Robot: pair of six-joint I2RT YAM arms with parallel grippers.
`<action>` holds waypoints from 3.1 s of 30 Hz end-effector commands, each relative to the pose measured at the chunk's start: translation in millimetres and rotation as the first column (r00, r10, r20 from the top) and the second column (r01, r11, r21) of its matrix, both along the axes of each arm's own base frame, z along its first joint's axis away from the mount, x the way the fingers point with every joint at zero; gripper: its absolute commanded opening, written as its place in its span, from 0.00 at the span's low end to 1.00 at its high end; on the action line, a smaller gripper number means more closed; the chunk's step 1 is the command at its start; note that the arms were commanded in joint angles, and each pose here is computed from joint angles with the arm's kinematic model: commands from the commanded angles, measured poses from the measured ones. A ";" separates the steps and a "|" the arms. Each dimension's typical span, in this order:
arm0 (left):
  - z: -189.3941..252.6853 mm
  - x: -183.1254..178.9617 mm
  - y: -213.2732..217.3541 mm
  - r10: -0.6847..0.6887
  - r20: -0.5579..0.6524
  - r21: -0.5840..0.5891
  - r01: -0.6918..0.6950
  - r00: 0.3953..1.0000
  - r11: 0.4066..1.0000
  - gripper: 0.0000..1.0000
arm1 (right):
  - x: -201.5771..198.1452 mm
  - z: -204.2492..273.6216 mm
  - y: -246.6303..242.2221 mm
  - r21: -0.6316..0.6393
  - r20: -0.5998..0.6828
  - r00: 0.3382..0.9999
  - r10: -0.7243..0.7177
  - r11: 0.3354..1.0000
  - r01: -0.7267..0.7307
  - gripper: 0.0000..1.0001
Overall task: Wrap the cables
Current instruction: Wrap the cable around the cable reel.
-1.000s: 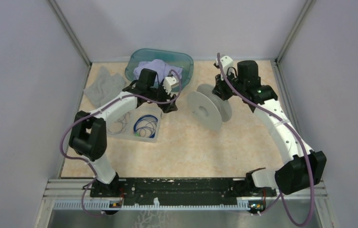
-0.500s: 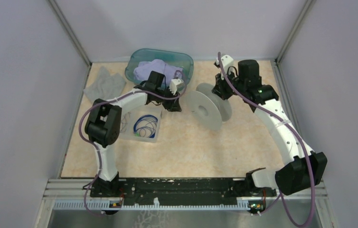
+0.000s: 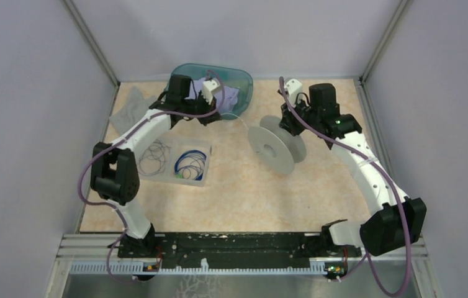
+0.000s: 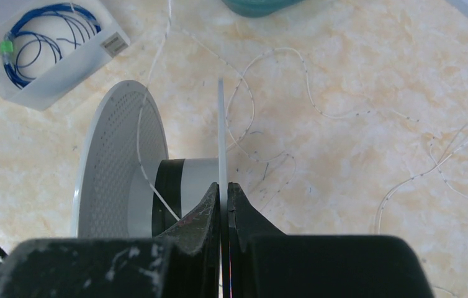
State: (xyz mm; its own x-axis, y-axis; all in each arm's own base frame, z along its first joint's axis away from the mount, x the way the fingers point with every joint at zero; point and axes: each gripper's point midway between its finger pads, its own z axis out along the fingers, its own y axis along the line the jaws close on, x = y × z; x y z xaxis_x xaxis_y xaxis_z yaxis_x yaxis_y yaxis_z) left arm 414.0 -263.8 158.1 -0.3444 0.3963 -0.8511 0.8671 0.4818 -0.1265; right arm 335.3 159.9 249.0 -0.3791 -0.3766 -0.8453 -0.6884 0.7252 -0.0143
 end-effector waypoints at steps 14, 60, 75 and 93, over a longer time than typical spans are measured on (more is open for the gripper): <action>174.0 21.1 50.0 0.288 0.394 -0.161 -0.243 0.873 0.957 0.00 | 19.4 -20.2 -21.2 -0.080 0.038 0.993 -0.112 0.990 0.114 0.00; 235.4 35.9 65.6 0.512 0.276 -0.336 -0.418 0.814 0.844 0.00 | -21.4 23.5 7.3 -0.004 0.064 0.994 0.090 0.996 -0.089 0.00; 225.6 62.5 43.2 0.522 0.126 -0.388 -0.442 0.843 0.808 0.00 | 4.6 9.5 117.6 0.077 0.074 0.993 0.087 0.993 -0.093 0.00; 221.7 51.0 39.0 0.474 0.153 -0.389 -0.388 0.867 0.835 0.00 | 45.4 -7.8 165.3 0.096 0.090 0.994 -0.069 0.994 0.060 0.00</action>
